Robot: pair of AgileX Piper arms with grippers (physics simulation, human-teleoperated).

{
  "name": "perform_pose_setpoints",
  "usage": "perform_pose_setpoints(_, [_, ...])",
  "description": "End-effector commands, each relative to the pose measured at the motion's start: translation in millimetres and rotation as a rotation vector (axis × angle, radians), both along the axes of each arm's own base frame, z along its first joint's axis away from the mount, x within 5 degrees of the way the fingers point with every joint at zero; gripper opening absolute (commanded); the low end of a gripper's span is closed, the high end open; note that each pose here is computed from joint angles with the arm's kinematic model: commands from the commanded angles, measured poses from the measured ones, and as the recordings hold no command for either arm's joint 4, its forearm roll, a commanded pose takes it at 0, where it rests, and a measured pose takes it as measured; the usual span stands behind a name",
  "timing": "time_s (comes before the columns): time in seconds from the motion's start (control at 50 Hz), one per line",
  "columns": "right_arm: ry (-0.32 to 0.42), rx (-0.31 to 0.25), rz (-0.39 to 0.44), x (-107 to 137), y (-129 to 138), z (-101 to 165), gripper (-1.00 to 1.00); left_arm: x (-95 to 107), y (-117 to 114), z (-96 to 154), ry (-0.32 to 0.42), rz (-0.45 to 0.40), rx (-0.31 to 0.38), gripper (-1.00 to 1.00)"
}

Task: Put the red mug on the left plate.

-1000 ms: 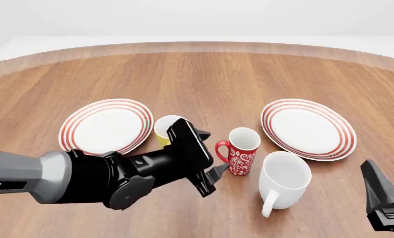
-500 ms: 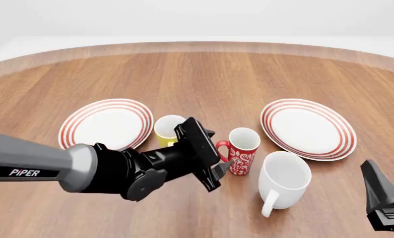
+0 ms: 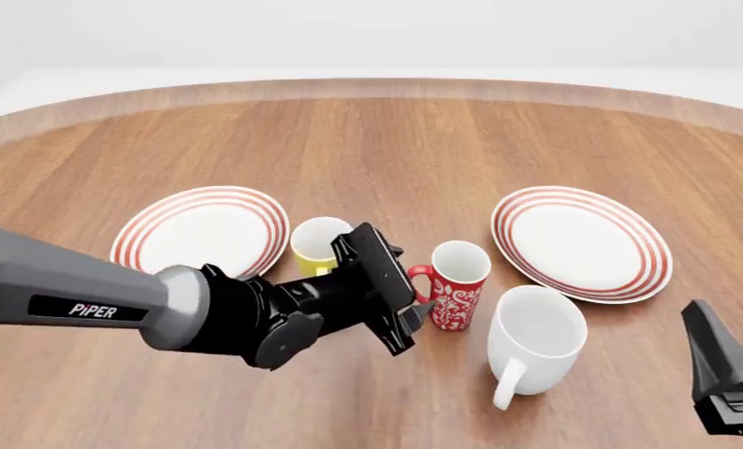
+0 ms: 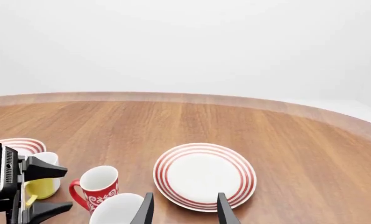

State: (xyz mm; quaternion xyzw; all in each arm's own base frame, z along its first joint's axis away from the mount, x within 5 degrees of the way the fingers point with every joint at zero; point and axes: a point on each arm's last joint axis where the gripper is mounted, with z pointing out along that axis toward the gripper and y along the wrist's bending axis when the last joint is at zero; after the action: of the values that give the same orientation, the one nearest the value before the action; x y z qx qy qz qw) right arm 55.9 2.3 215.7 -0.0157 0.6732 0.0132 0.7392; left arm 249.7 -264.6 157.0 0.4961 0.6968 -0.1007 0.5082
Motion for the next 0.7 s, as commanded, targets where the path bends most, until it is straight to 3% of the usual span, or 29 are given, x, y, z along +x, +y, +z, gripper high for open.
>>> perform_pose_setpoints(0.02, [-0.001, 0.001, -0.001, -0.2, 0.0, 0.8, 1.00, 7.0, 0.1, -5.4, 0.002, 0.010, 0.011, 1.00])
perform_pose_setpoints(0.7, [-0.003, 0.001, -0.002, 0.1, -0.1, -0.6, 1.00, 7.0, -4.5, -4.1, 0.020, 0.015, -0.004, 1.00])
